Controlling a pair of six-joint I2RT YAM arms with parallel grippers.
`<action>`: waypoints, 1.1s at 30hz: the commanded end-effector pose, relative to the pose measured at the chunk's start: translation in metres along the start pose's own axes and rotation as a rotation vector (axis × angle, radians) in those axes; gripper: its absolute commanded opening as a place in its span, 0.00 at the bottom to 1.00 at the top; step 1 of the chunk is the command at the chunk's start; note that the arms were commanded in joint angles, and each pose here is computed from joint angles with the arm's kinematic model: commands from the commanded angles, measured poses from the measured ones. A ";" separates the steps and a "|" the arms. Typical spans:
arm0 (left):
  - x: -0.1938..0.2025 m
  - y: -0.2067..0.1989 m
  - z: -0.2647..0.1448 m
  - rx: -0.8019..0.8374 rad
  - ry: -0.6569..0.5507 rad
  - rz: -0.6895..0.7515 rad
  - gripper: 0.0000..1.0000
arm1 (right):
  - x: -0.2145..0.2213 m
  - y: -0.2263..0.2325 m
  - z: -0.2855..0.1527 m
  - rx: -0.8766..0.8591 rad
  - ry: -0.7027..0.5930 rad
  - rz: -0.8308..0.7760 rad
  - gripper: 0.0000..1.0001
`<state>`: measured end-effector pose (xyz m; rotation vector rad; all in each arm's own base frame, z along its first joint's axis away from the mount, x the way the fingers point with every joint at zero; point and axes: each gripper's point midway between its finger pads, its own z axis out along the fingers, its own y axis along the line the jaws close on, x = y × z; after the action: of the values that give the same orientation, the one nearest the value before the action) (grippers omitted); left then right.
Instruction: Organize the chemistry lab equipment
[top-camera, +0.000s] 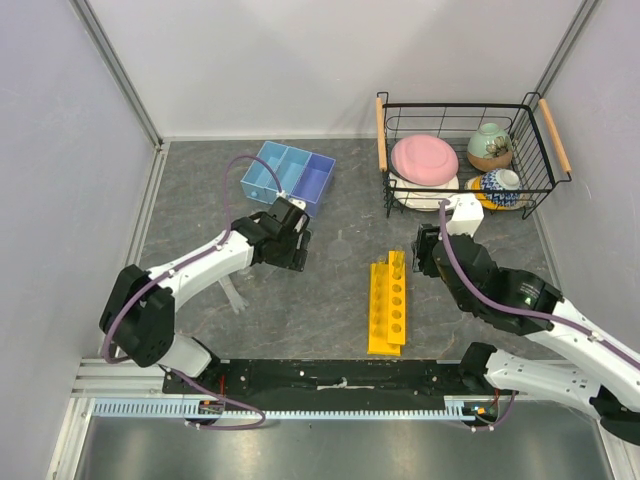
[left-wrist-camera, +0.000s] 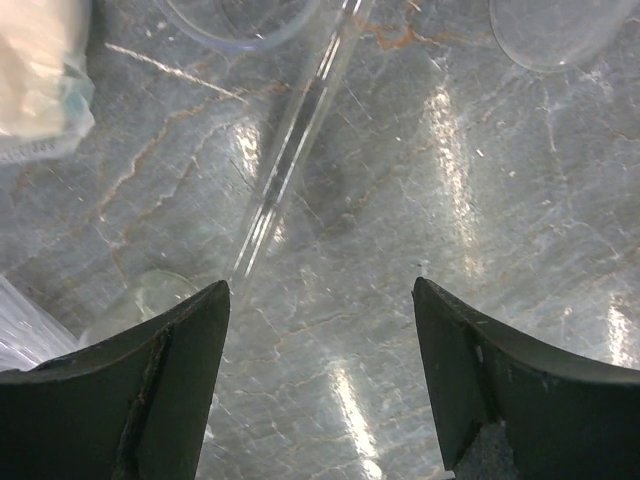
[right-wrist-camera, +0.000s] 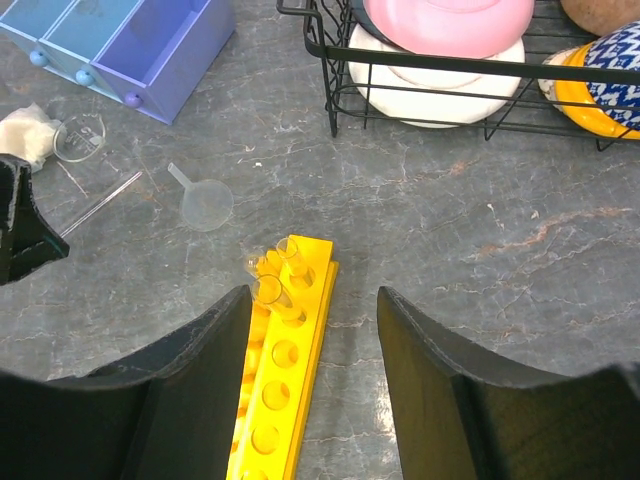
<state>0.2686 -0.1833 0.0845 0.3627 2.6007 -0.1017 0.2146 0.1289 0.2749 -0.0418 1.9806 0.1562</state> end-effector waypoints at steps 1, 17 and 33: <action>-0.019 0.005 0.010 0.019 -0.052 0.089 0.81 | -0.008 0.001 -0.004 -0.030 -0.035 0.020 0.61; -0.015 0.010 0.051 0.137 0.022 0.080 0.80 | -0.020 0.007 -0.010 -0.088 -0.086 0.038 0.60; 0.008 0.021 0.075 0.091 0.122 0.081 0.62 | -0.018 0.011 -0.007 -0.102 -0.087 0.019 0.60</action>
<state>0.3005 -0.1682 0.0167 0.4819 2.7177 -0.1548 0.2134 0.1356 0.2890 -0.0806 1.9106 0.2450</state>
